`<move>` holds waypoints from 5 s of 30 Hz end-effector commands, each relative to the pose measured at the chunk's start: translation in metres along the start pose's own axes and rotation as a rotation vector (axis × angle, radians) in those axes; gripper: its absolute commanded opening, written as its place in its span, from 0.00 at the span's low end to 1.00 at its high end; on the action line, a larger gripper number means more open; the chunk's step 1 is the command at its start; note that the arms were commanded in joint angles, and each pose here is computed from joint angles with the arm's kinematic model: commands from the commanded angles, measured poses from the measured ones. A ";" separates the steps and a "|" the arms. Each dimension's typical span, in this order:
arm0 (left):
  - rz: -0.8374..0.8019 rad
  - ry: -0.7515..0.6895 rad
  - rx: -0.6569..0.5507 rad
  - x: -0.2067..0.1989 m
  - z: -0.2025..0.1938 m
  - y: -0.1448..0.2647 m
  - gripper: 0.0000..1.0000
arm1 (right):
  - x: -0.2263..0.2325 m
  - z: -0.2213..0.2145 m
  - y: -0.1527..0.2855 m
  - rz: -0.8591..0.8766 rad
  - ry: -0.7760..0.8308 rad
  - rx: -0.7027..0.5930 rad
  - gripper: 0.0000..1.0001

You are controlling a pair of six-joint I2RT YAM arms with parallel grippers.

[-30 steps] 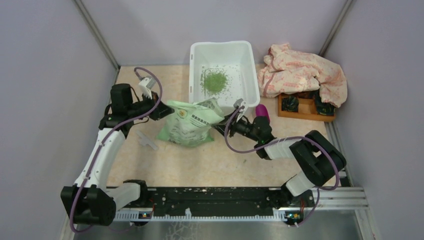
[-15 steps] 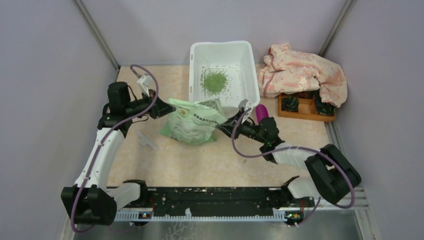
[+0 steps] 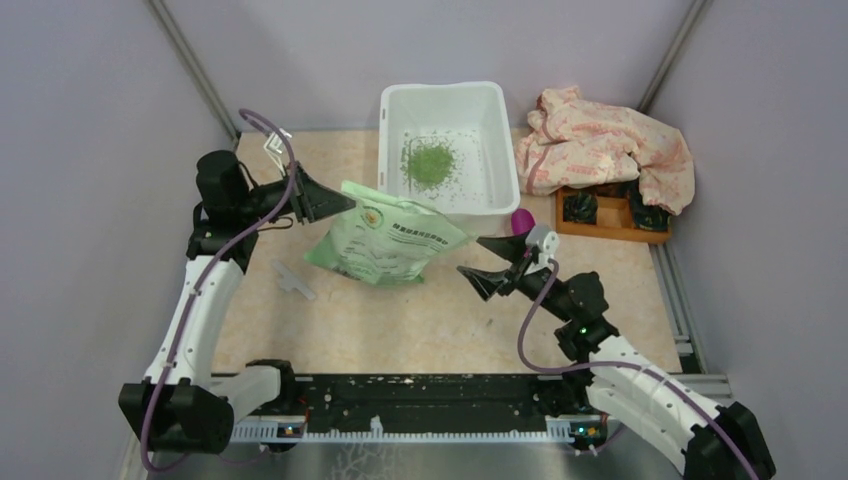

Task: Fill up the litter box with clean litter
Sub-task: Close the cat litter bag at the center of the board.

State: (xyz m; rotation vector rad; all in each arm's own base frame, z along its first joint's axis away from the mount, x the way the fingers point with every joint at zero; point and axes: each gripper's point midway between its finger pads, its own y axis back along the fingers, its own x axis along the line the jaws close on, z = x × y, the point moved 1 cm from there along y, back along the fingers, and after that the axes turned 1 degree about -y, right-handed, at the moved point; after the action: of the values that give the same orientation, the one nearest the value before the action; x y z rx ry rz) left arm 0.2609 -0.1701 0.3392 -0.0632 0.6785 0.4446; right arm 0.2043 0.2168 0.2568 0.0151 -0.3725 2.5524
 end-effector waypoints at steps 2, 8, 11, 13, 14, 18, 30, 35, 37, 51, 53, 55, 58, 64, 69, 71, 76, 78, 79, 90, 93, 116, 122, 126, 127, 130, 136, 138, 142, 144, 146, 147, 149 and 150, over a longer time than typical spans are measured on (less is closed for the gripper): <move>-0.215 -0.157 -0.065 -0.081 0.040 0.018 0.01 | -0.002 -0.013 0.003 0.007 0.024 -0.009 0.72; -0.290 -0.156 -0.057 -0.110 0.048 0.026 0.01 | 0.007 -0.013 -0.006 0.084 0.027 0.001 0.71; -0.302 -0.153 -0.049 -0.116 0.050 0.028 0.01 | 0.019 -0.007 -0.012 0.169 0.011 -0.021 0.71; -0.306 -0.147 -0.043 -0.116 0.049 0.028 0.01 | 0.032 -0.002 -0.015 0.256 -0.005 -0.030 0.71; -0.307 -0.143 -0.041 -0.116 0.048 0.028 0.01 | 0.036 0.002 -0.017 0.289 -0.014 -0.038 0.70; -0.316 -0.136 -0.038 -0.116 0.047 0.028 0.01 | 0.052 0.022 -0.022 0.396 -0.039 -0.097 0.69; -0.315 -0.107 -0.051 -0.111 0.051 0.025 0.01 | 0.069 0.042 -0.029 0.482 -0.080 -0.145 0.56; -0.328 -0.096 -0.060 -0.111 0.051 0.024 0.01 | 0.073 0.031 -0.037 0.470 -0.094 -0.114 0.48; -0.332 -0.090 -0.058 -0.111 0.050 0.024 0.01 | 0.073 0.030 -0.042 0.461 -0.106 -0.120 0.48; -0.201 -0.045 -0.052 -0.075 0.037 0.018 0.01 | 0.050 0.023 -0.054 0.274 -0.186 0.044 0.00; -0.142 -0.022 -0.051 -0.058 0.030 0.017 0.01 | 0.052 0.023 -0.046 0.270 -0.179 0.060 0.00; -0.086 0.006 -0.047 -0.041 0.018 0.016 0.01 | 0.051 0.015 -0.038 0.247 -0.171 0.097 0.00; 0.006 0.065 -0.046 -0.008 -0.004 0.013 0.01 | 0.043 -0.005 -0.032 0.203 -0.159 0.143 0.00; 0.146 0.159 0.011 0.045 -0.052 0.012 0.01 | 0.039 -0.039 -0.026 0.192 -0.204 0.179 0.00; 0.207 0.250 0.107 0.073 -0.100 0.015 0.01 | 0.043 -0.063 -0.016 0.226 -0.284 0.189 0.00; 0.229 0.261 0.122 0.079 -0.109 0.016 0.01 | 0.049 -0.068 -0.013 0.259 -0.328 0.200 0.12; 0.240 0.255 0.121 0.077 -0.107 0.018 0.01 | 0.063 -0.058 -0.006 0.336 -0.398 0.155 0.36; 0.252 0.244 0.117 0.076 -0.102 0.019 0.01 | 0.066 -0.053 -0.007 0.354 -0.410 0.139 0.39; 0.250 0.239 0.113 0.075 -0.099 0.018 0.01 | 0.067 -0.051 -0.007 0.360 -0.412 0.130 0.41; 0.203 0.214 0.090 0.065 -0.076 0.013 0.01 | 0.049 -0.060 -0.030 0.276 -0.304 0.166 0.46; 0.209 0.215 0.067 0.068 -0.068 0.017 0.01 | 0.039 -0.062 -0.032 0.214 -0.265 0.171 0.07; 0.100 0.128 -0.013 0.047 -0.046 0.025 0.45 | 0.015 -0.024 -0.048 0.269 -0.178 0.197 0.00; 0.175 0.109 -0.002 0.063 -0.047 0.027 0.55 | -0.010 -0.003 -0.062 0.305 -0.240 0.145 0.00; 0.266 0.111 -0.015 0.082 -0.050 0.028 0.57 | -0.016 -0.005 -0.069 0.326 -0.243 0.161 0.00; 0.311 0.100 -0.017 0.090 -0.049 0.030 0.58 | -0.018 -0.005 -0.071 0.333 -0.243 0.163 0.00; 0.350 0.096 -0.010 0.104 -0.049 0.029 0.59 | -0.020 -0.003 -0.079 0.361 -0.260 0.164 0.00; 0.271 0.082 0.019 0.102 -0.060 0.023 0.59 | -0.025 -0.006 -0.086 0.366 -0.269 0.186 0.00; 0.240 0.068 0.008 0.094 -0.059 0.022 0.59 | -0.026 -0.011 -0.085 0.363 -0.277 0.196 0.00; 0.191 0.048 0.009 0.082 -0.060 0.018 0.57 | -0.021 -0.015 -0.080 0.393 -0.300 0.196 0.00; 0.183 0.045 0.022 0.082 -0.064 0.015 0.46 | -0.016 -0.015 -0.077 0.432 -0.321 0.194 0.15; 0.159 0.059 0.037 0.082 -0.069 0.011 0.23 | -0.011 -0.016 -0.075 0.469 -0.336 0.194 0.37; 0.156 0.067 0.042 0.082 -0.070 0.010 0.13 | -0.009 -0.014 -0.074 0.482 -0.337 0.187 0.41; 0.153 0.067 0.048 0.083 -0.071 0.009 0.03 | -0.008 -0.012 -0.074 0.496 -0.331 0.180 0.48; 0.157 0.063 0.047 0.083 -0.070 0.009 0.01 | -0.007 -0.011 -0.074 0.500 -0.324 0.183 0.51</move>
State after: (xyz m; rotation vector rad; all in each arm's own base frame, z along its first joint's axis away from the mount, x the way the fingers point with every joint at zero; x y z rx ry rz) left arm 0.2758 -0.1381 0.2305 0.0208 0.7910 0.6349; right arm 0.2564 0.2770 0.2338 0.6435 -0.1993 2.9761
